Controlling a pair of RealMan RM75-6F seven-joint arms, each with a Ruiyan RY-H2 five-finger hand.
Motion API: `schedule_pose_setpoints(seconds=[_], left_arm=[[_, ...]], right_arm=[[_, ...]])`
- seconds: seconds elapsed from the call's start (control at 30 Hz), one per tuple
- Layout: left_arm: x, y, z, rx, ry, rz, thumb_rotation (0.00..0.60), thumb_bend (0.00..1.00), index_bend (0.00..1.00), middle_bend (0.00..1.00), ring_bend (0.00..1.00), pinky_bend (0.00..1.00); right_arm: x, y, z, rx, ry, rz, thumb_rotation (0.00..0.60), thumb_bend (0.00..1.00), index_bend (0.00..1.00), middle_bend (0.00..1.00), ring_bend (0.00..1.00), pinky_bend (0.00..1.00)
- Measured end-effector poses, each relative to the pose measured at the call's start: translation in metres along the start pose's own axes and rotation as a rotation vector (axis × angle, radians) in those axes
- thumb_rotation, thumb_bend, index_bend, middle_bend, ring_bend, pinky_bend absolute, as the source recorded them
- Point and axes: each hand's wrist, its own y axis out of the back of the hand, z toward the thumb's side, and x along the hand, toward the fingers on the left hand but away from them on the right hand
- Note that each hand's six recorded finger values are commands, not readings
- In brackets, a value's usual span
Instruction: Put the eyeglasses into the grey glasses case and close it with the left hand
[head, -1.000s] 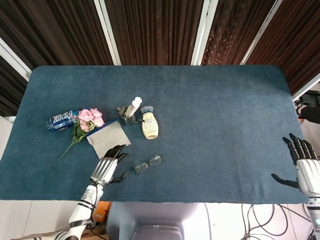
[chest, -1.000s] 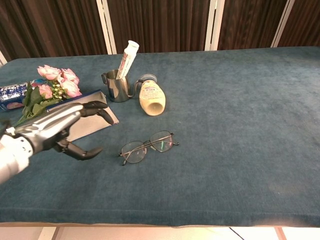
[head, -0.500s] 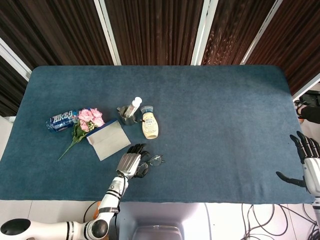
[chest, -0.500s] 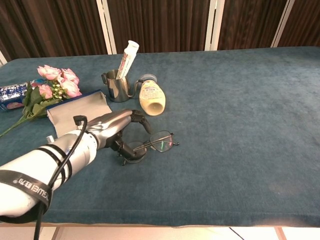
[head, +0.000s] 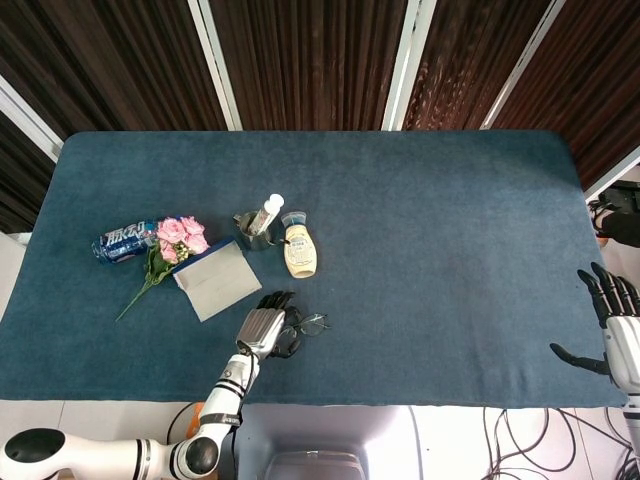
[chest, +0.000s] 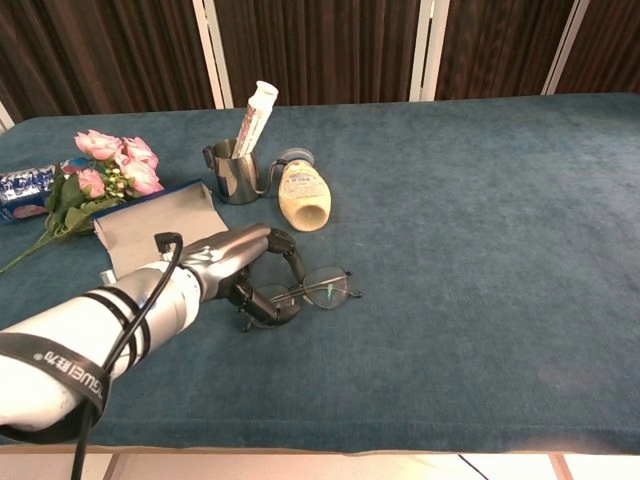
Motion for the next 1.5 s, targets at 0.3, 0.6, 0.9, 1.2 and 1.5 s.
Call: schedule_pose_setpoints(seconds=[0.3, 0.6, 0.9, 1.2, 1.5], left_arm=[[-0.004, -0.002, 0.002, 0.009, -0.012, -0.021, 0.550, 0.35, 0.47, 0.12, 0.01, 0.08], [-0.006, -0.004, 0.000, 0.020, -0.009, -0.035, 0.550, 0.37, 0.54, 0.14, 0.02, 0.08], [-0.005, -0.005, -0.003, 0.023, -0.002, -0.040, 0.551, 0.38, 0.57, 0.14, 0.02, 0.08], [-0.005, -0.005, -0.005, 0.037, 0.003, -0.044, 0.545, 0.41, 0.60, 0.15, 0.02, 0.08], [-0.006, -0.005, -0.009, 0.044, 0.010, -0.048, 0.543, 0.48, 0.64, 0.16, 0.02, 0.08]], right_arm=[[0.001, 0.000, 0.001, -0.002, 0.002, -0.002, 0.600, 0.13, 0.00, 0.00, 0.00, 0.00], [0.001, -0.001, 0.002, 0.000, 0.003, 0.001, 0.600, 0.13, 0.00, 0.00, 0.00, 0.00], [0.001, 0.000, 0.002, -0.002, 0.004, -0.001, 0.600, 0.13, 0.00, 0.00, 0.00, 0.00], [0.001, 0.000, 0.003, -0.001, 0.005, -0.003, 0.600, 0.13, 0.00, 0.00, 0.00, 0.00], [0.001, 0.000, 0.003, -0.001, 0.006, -0.005, 0.600, 0.13, 0.00, 0.00, 0.00, 0.00]])
